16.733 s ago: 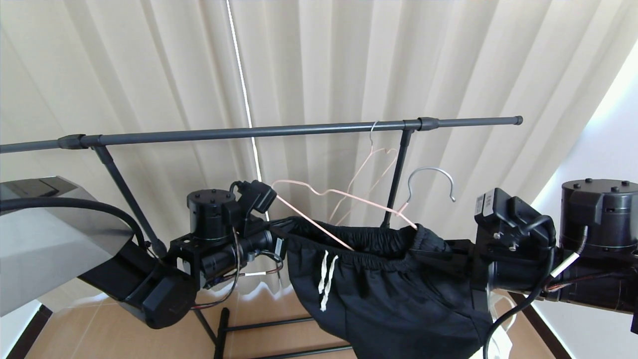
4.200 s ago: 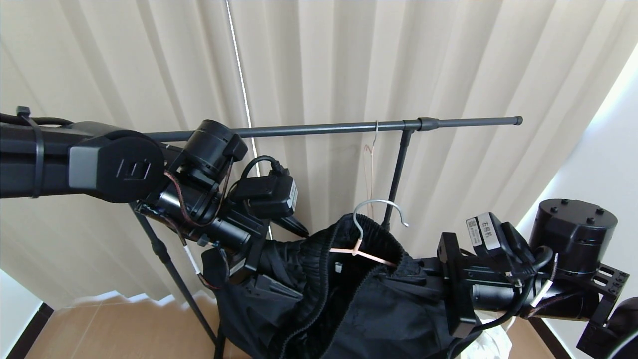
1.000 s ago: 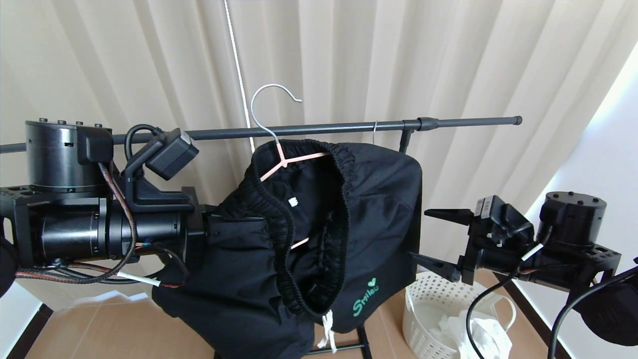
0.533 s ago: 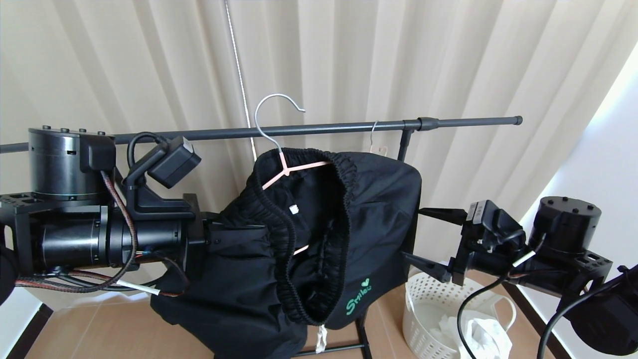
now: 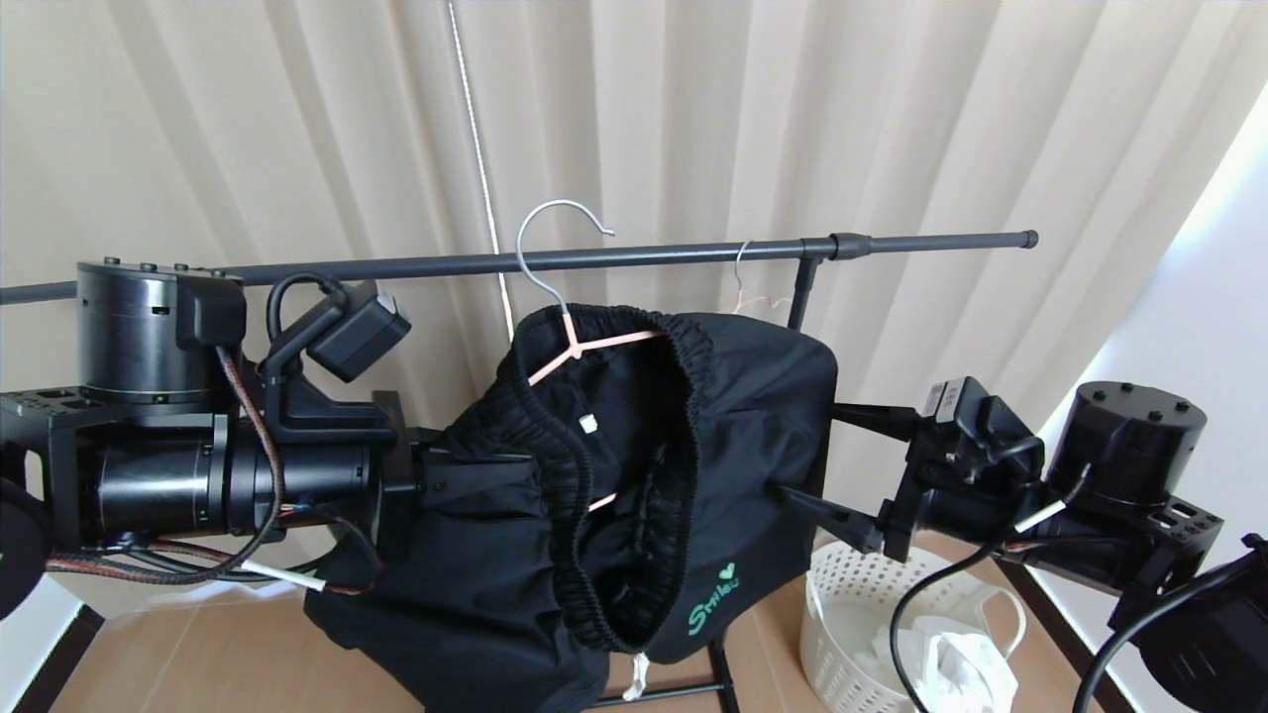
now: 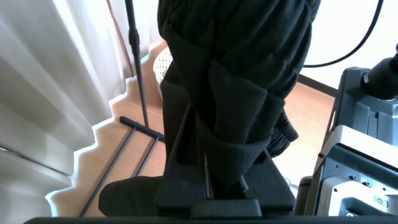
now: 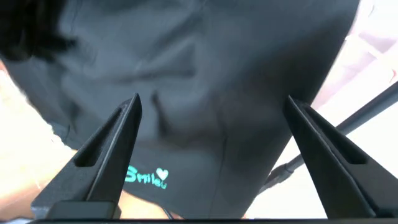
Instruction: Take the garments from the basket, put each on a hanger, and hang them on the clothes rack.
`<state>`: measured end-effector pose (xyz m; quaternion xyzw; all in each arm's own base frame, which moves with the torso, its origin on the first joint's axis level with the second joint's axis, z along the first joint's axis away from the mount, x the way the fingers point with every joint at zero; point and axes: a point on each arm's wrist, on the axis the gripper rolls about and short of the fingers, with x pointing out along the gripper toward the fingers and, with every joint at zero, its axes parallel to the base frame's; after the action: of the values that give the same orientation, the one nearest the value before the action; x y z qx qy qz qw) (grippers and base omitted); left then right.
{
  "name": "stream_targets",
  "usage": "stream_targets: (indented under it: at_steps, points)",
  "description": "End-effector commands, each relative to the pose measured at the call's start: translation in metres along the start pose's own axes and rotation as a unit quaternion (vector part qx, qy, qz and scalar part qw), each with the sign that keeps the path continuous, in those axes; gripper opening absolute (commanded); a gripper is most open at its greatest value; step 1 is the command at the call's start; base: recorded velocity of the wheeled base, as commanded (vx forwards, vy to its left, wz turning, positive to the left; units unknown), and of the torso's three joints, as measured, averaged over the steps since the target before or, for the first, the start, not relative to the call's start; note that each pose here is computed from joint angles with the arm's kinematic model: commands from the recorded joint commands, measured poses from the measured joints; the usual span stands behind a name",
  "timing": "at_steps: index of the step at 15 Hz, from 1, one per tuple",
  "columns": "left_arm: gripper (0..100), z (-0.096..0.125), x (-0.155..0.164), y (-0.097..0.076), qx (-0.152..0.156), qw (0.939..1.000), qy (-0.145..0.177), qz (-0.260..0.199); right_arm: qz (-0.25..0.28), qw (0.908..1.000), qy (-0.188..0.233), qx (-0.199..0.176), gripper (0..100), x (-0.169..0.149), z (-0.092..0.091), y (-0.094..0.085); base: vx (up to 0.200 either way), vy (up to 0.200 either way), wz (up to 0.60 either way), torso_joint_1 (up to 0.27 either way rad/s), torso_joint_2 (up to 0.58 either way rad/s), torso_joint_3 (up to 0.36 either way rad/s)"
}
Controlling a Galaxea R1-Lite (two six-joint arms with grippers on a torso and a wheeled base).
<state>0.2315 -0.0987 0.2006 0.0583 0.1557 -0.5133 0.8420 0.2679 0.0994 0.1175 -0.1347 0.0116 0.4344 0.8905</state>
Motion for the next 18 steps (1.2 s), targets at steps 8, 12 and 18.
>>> stream_targets:
  at_steps: [8, 12, 18]
  points:
    - [0, -0.003, 0.003, -0.004, -0.001, 0.9999, 0.005, -0.009, -0.004, 1.0000, -0.005, 0.003, 0, 0.002, 0.004, -0.001, 0.000, 0.000, 0.00, 0.000, 0.00, 0.000]
    - [0, -0.006, 0.001, -0.003, 0.010, 0.9999, 0.005, -0.004, -0.014, 0.9998, -0.011, 0.002, 0, -0.002, 0.007, -0.005, 0.000, 0.000, 0.00, 0.000, 0.00, 0.000]
    - [0, -0.013, -0.003, 0.008, 0.011, 0.9998, -0.002, 0.019, -0.043, 0.9988, -0.022, 0.005, 0, -0.014, 0.014, -0.017, 0.000, 0.000, 0.00, 0.000, 0.00, 0.000]
